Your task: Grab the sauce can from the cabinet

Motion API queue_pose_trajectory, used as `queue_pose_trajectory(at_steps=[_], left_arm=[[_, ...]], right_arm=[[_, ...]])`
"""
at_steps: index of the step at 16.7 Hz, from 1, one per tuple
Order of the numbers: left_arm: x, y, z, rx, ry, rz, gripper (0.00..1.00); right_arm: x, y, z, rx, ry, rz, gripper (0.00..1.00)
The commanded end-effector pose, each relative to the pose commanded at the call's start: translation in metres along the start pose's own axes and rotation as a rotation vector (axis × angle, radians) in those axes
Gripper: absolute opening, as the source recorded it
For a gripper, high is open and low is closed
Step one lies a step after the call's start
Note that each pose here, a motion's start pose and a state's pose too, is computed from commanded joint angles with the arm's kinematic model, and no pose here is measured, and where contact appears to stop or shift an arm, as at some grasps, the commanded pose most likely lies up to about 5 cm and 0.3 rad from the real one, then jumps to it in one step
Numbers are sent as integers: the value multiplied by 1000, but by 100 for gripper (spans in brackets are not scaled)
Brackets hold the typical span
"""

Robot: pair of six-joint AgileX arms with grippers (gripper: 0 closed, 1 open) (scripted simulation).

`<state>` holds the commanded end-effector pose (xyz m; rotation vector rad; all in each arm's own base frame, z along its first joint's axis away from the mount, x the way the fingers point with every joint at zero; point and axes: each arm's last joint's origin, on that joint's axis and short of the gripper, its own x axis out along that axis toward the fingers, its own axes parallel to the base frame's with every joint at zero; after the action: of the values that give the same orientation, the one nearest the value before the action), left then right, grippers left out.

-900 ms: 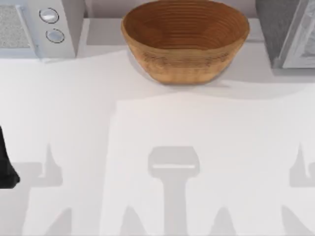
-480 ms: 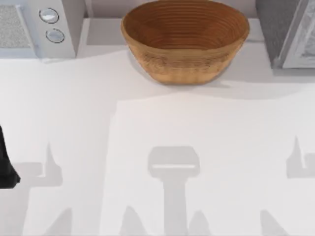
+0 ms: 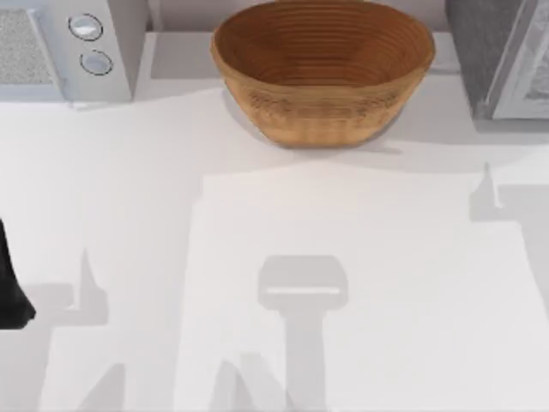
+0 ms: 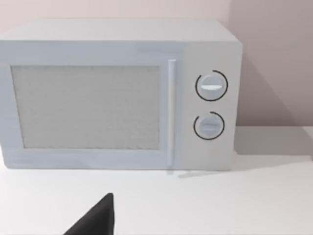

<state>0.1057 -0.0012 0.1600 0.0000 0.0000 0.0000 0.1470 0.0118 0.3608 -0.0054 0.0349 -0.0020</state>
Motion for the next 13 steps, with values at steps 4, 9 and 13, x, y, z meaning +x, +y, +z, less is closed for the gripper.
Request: queue_pose_trajectory(at_steps=[4,9,13], left_arm=[[0,0,0,0,0,0,100],[0,0,0,0,0,0,100],[0,0,0,0,0,0,100]], right_arm=[[41,11,75,-2,0,-2,100],[86,27,134,1,-21,0,100],[103,34,152,5,-34,2,100]])
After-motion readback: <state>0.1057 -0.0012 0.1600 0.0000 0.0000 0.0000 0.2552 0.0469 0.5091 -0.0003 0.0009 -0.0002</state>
